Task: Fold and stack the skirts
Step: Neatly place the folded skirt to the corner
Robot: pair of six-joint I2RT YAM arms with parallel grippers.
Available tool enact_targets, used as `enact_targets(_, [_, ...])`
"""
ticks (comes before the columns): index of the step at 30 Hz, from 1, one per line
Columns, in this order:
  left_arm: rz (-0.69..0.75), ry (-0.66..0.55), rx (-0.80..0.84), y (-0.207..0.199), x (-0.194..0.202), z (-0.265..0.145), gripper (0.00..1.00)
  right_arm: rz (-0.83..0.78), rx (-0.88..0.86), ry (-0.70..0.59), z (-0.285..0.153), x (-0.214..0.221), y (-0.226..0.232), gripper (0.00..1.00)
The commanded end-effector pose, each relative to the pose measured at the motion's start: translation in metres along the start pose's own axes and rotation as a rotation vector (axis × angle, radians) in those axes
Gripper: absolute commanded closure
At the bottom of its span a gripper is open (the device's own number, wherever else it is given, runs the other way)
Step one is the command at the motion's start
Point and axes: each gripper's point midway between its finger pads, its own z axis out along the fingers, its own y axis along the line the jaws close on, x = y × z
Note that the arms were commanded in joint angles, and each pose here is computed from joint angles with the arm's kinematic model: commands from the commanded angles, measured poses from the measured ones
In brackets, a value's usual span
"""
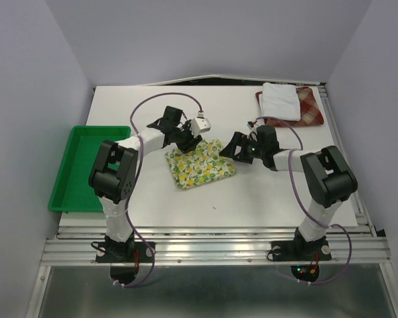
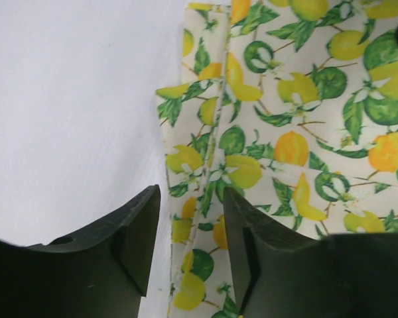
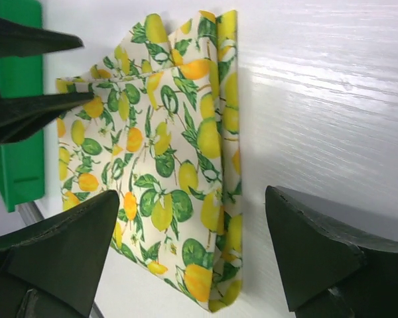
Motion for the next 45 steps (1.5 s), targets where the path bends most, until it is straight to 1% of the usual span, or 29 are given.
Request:
enact_targets(1, [-0.028, -0.040, -0.128, 0.038, -0.025, -0.024, 0.44, -0.064, 0.095, -0.019, -0.018, -0.020, -0.007, 0.04])
enact_targets(4, [-0.030, -0.020, -0.188, 0.050, -0.032, -0.041, 0.41, -0.056, 0.120, -0.032, -0.027, -0.029, -0.009, 0.04])
enact_targets(5, [-0.019, -0.039, -0.220, 0.054, -0.044, -0.057, 0.41, -0.047, 0.121, -0.030, -0.029, -0.030, -0.007, 0.04])
enact_targets(7, [0.028, -0.051, -0.244, 0.048, -0.053, -0.072, 0.40, -0.023, 0.129, -0.025, -0.036, -0.031, -0.005, 0.04])
enact_targets(8, [0.067, -0.067, -0.271, 0.042, -0.067, -0.090, 0.40, 0.013, 0.142, -0.010, -0.039, -0.026, -0.005, 0.04])
enact_targets(9, [0.124, -0.037, -0.265, 0.024, -0.069, -0.087, 0.40, 0.028, 0.144, -0.010, -0.042, -0.025, -0.003, 0.04])
enact_targets(11, [0.164, 0.001, -0.238, -0.008, -0.067, -0.092, 0.41, 0.089, 0.142, -0.014, -0.049, -0.020, 0.002, 0.02])
enact_targets(13, [0.197, 0.056, -0.199, -0.036, -0.060, -0.086, 0.42, 0.143, 0.142, -0.017, -0.052, -0.018, 0.002, 0.01])
enact_targets(14, [0.216, 0.075, -0.150, -0.064, -0.056, -0.078, 0.43, 0.197, 0.151, -0.009, -0.052, -0.013, -0.001, 0.00])
enact_targets(16, [0.224, 0.096, -0.128, -0.084, -0.051, -0.070, 0.43, 0.242, 0.152, 0.014, -0.050, -0.007, -0.002, 0.00])
enact_targets(17, [0.239, 0.087, -0.101, -0.100, -0.054, -0.064, 0.43, 0.281, 0.150, 0.025, -0.049, -0.005, -0.001, 0.00])
enact_targets(18, [0.222, 0.097, -0.094, -0.107, -0.049, -0.059, 0.43, 0.306, 0.151, 0.038, -0.047, -0.001, -0.002, 0.00])
enact_targets(20, [0.229, 0.088, -0.077, -0.121, -0.052, -0.052, 0.43, 0.337, 0.146, 0.060, -0.046, 0.004, -0.002, 0.00])
enact_targets(21, [0.246, 0.075, -0.062, -0.133, -0.057, -0.046, 0.43, 0.350, 0.143, 0.066, -0.045, 0.005, -0.002, 0.00])
enact_targets(23, [0.268, 0.072, -0.060, -0.143, -0.060, -0.039, 0.43, 0.365, 0.146, 0.084, -0.044, 0.011, -0.005, 0.00])
enact_targets(24, [0.290, 0.079, -0.053, -0.155, -0.060, -0.030, 0.43, 0.371, 0.147, 0.095, -0.043, 0.014, -0.007, 0.00])
enact_targets(26, [0.303, 0.114, -0.035, -0.165, -0.053, -0.015, 0.44, 0.374, 0.152, 0.098, -0.041, 0.015, -0.009, 0.00])
enact_targets(28, [0.304, 0.118, -0.021, -0.172, -0.054, -0.007, 0.45, 0.377, 0.157, 0.091, -0.042, 0.013, -0.012, 0.00])
enact_targets(31, [0.290, 0.162, -0.032, -0.170, -0.043, 0.009, 0.47, 0.379, 0.160, 0.089, -0.042, 0.012, -0.012, 0.00])
enact_targets(34, [0.278, 0.175, -0.063, -0.165, -0.036, 0.020, 0.48, 0.389, 0.159, 0.101, -0.043, 0.017, -0.012, 0.00])
enact_targets(36, [0.268, 0.177, -0.088, -0.161, -0.037, 0.025, 0.51, 0.391, 0.162, 0.109, -0.043, 0.020, -0.014, 0.00])
enact_targets(39, [0.264, 0.180, -0.096, -0.159, -0.037, 0.029, 0.61, 0.392, 0.158, 0.122, -0.043, 0.023, -0.015, 0.00])
enact_targets(40, [0.266, 0.182, -0.098, -0.159, -0.037, 0.030, 0.66, 0.393, 0.157, 0.125, -0.043, 0.024, -0.015, 0.00])
enact_targets(41, [0.261, 0.189, -0.094, -0.159, -0.036, 0.031, 0.75, 0.393, 0.155, 0.126, -0.042, 0.024, -0.015, 0.00])
enact_targets(43, [0.261, 0.191, -0.082, -0.161, -0.035, 0.031, 0.84, 0.390, 0.148, 0.135, -0.042, 0.025, -0.014, 0.00])
enact_targets(44, [0.256, 0.185, -0.077, -0.162, -0.036, 0.028, 0.92, 0.394, 0.147, 0.138, -0.042, 0.026, -0.014, 0.00])
enact_targets(45, [0.254, 0.177, -0.063, -0.164, -0.037, 0.027, 0.96, 0.393, 0.145, 0.140, -0.042, 0.026, -0.014, 0.00])
